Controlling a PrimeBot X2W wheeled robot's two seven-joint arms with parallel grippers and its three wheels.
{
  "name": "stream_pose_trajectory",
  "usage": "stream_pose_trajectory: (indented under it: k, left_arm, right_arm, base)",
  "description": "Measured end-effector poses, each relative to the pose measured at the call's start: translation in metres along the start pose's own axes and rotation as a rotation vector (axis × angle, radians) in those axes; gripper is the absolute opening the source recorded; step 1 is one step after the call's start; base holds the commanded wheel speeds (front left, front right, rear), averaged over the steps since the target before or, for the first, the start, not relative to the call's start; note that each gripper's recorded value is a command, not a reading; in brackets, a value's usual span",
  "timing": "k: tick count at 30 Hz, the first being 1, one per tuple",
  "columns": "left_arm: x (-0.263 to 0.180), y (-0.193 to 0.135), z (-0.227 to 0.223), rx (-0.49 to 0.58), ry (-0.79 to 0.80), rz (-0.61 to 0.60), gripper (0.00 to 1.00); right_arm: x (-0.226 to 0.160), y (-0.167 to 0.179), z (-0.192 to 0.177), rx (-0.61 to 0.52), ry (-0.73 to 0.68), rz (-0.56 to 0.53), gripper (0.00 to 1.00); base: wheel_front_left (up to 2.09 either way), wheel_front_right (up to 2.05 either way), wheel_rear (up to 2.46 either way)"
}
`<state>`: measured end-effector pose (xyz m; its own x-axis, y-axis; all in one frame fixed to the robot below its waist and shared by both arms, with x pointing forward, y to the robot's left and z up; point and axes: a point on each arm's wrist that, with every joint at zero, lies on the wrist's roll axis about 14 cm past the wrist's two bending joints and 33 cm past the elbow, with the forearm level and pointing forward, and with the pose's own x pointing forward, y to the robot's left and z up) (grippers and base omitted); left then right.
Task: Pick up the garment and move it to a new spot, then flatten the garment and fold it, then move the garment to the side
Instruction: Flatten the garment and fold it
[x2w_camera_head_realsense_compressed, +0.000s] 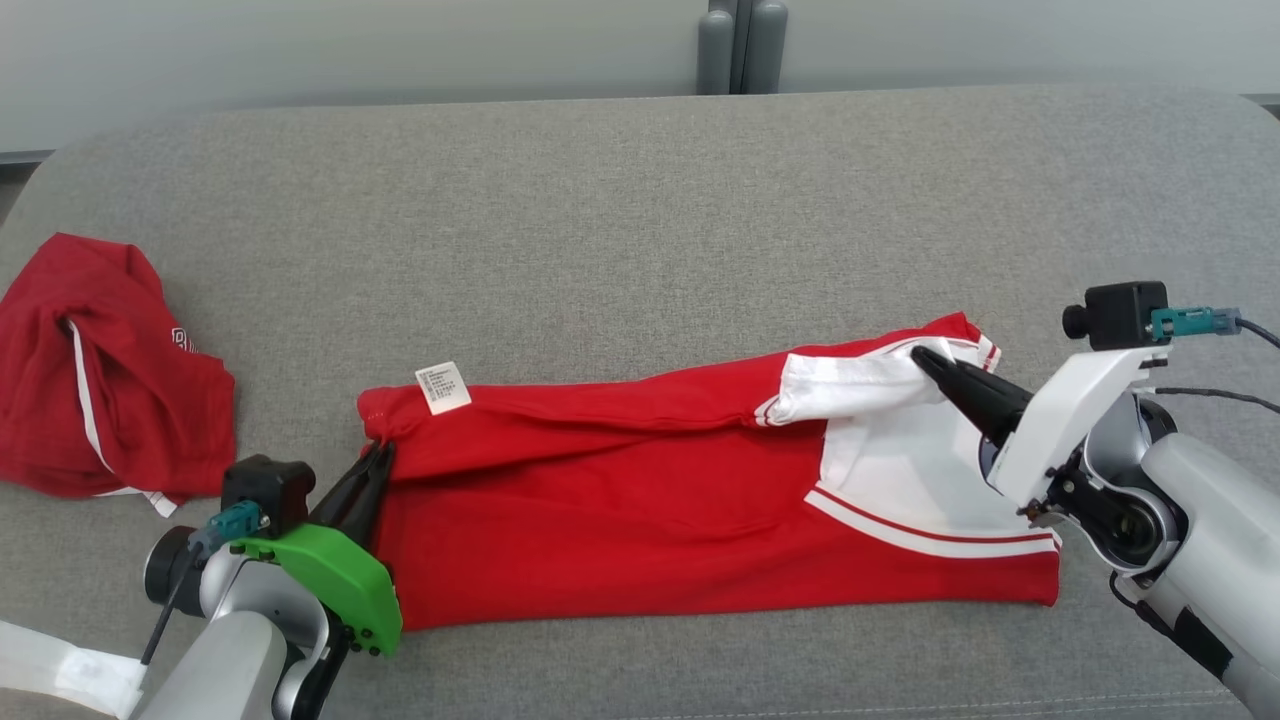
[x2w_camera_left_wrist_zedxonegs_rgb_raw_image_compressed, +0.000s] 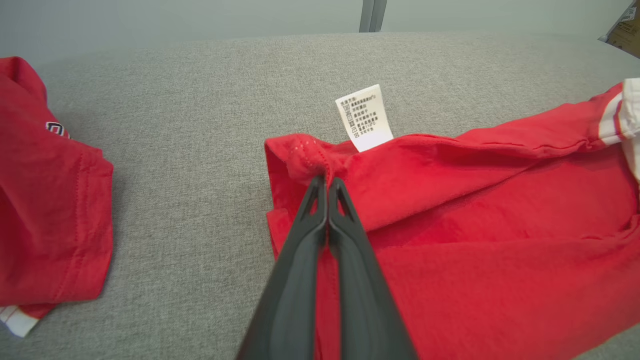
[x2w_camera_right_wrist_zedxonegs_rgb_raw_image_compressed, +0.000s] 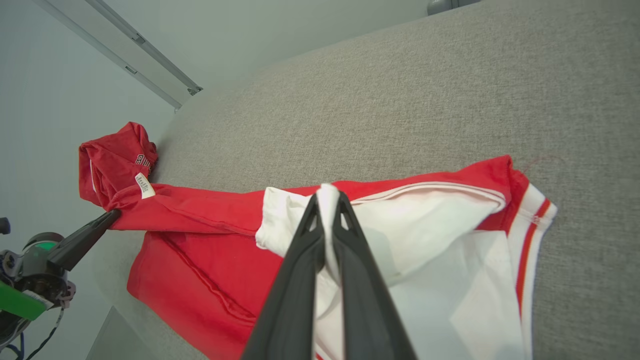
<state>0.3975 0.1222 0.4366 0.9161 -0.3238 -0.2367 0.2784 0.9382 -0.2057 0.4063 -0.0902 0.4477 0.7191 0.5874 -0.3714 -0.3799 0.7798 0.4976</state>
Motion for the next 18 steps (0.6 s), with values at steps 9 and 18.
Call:
stream_pose_trajectory:
  k: [9,18]
  left_arm:
    - [-0.005,0.0,-0.006,-0.007,0.02,0.0,0.0]
    - [-0.012,-0.001,-0.018,-0.021,0.059,0.004,0.0]
  right_arm:
    - [-0.012,-0.003,-0.021,0.07,0.038,-0.005,0.0]
    - [-0.022,-0.009,-0.039,0.102,0.066,-0.023,0.0]
  base:
    - [0.0,0.0,0.0]
    - [0.0,0.0,0.0]
